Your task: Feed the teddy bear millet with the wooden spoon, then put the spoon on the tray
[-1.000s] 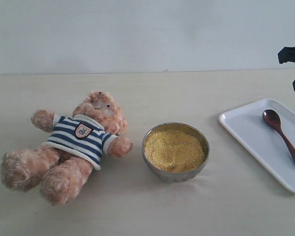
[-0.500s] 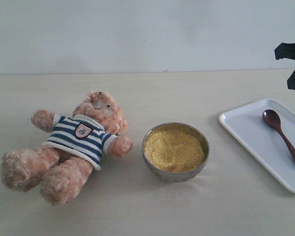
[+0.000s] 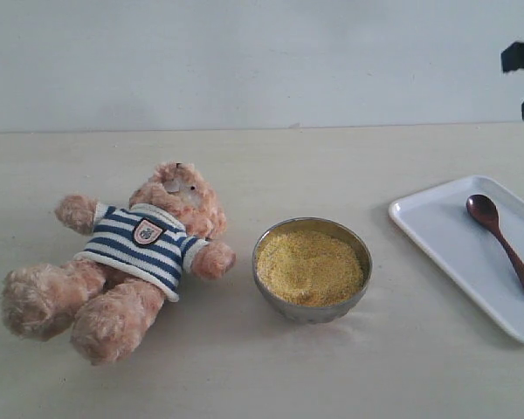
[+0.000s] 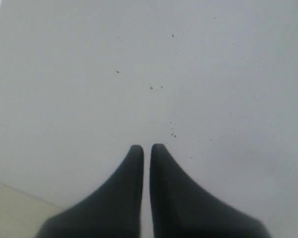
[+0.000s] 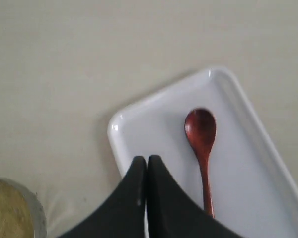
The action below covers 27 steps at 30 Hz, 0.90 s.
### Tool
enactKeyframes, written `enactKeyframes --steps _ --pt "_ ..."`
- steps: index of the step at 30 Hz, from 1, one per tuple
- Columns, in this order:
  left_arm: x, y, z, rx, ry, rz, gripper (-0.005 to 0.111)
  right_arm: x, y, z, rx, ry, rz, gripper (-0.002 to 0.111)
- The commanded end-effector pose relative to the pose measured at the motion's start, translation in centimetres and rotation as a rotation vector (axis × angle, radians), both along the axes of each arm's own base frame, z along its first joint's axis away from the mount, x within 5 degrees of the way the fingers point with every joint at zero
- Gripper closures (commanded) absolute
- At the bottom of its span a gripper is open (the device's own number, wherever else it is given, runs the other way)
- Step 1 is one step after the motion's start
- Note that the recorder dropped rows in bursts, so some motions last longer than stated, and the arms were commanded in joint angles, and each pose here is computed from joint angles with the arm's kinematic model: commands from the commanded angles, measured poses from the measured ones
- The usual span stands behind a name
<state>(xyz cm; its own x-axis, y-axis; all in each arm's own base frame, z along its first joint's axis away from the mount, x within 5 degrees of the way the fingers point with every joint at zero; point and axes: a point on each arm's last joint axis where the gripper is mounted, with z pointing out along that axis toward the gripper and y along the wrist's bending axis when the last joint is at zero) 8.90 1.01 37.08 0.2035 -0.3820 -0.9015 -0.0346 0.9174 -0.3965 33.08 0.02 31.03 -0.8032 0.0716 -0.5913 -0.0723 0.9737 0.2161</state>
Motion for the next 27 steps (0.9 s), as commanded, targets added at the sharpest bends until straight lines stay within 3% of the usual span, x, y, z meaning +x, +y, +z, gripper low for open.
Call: enactKeyframes --steps 1,7,11,20,27 --pt "1.0 0.9 -1.1 0.066 0.055 0.078 0.102 -2.1 -0.1 5.9 0.035 -0.301 -0.102 0.108" --pt "1.9 0.4 -4.8 0.122 0.214 0.006 0.102 -10.0 1.7 14.6 -0.067 -0.721 -0.041 0.108" --pt "1.3 -0.4 -7.1 0.086 0.260 -0.069 0.102 -16.6 1.9 16.6 -0.160 -0.856 -0.031 0.108" --pt "-0.9 -1.8 -9.6 0.097 0.255 -0.171 0.102 -29.9 -1.3 12.0 -0.275 -0.962 -0.188 0.108" --pt "-0.9 -1.8 -10.5 0.101 0.280 -0.175 0.102 -34.0 -2.2 5.7 -0.263 -0.900 -0.226 0.108"
